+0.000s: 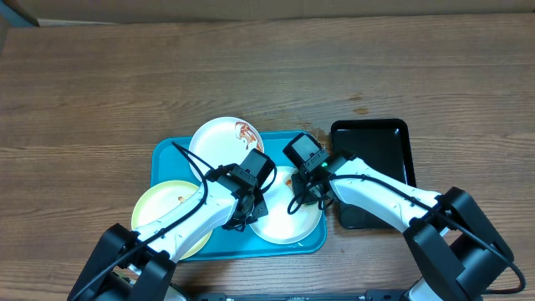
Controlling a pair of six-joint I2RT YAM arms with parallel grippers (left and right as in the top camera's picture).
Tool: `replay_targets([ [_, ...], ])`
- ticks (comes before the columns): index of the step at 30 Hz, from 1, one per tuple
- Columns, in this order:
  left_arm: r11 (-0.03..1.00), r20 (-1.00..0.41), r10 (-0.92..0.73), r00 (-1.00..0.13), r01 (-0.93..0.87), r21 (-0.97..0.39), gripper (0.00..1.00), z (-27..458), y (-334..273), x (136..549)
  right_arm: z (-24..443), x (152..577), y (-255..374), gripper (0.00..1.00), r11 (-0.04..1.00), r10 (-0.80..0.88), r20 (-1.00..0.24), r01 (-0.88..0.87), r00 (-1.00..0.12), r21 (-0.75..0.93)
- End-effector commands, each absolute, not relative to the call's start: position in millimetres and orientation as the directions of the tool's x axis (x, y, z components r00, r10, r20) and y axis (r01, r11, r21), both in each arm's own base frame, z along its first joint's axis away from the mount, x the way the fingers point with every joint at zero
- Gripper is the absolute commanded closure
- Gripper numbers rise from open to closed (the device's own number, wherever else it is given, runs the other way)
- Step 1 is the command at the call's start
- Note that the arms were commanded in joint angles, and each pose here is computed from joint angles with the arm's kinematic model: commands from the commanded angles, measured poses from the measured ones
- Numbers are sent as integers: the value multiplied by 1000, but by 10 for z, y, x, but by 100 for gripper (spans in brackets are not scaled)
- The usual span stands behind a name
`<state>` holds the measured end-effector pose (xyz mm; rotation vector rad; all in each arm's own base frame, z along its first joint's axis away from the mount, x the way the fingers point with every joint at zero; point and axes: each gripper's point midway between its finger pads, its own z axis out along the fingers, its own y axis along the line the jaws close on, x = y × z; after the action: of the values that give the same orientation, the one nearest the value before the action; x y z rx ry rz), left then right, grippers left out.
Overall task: Clean dirty plates on tray and stack at the side
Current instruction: 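Scrub the front white plate with the sponge in the right gripper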
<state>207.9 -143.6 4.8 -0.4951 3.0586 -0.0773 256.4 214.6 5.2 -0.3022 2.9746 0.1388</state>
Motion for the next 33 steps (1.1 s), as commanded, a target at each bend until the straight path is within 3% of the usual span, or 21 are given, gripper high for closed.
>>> replay_targets([
  [1, 948, -31, -318, -948, -318, 14, 96, -57, -1275, 2013, -142, 2237, 2210, 96, 968, -192, -20, -193, -981, 162],
  [13, 949, -30, -313, -949, -314, 15, 96, -57, -1274, 2010, -52, 2241, 2348, 96, 949, -198, -2, -192, -980, 249],
  [23, 953, -31, -301, -953, -301, 14, 96, -57, -1276, 2015, 763, 2748, 2404, 96, 893, -341, -126, -363, -932, 267],
  [33, 954, -32, -300, -953, -301, 12, 96, -57, -1280, 2019, 513, 2700, 2510, 96, 774, -555, -196, -589, -808, 235],
])
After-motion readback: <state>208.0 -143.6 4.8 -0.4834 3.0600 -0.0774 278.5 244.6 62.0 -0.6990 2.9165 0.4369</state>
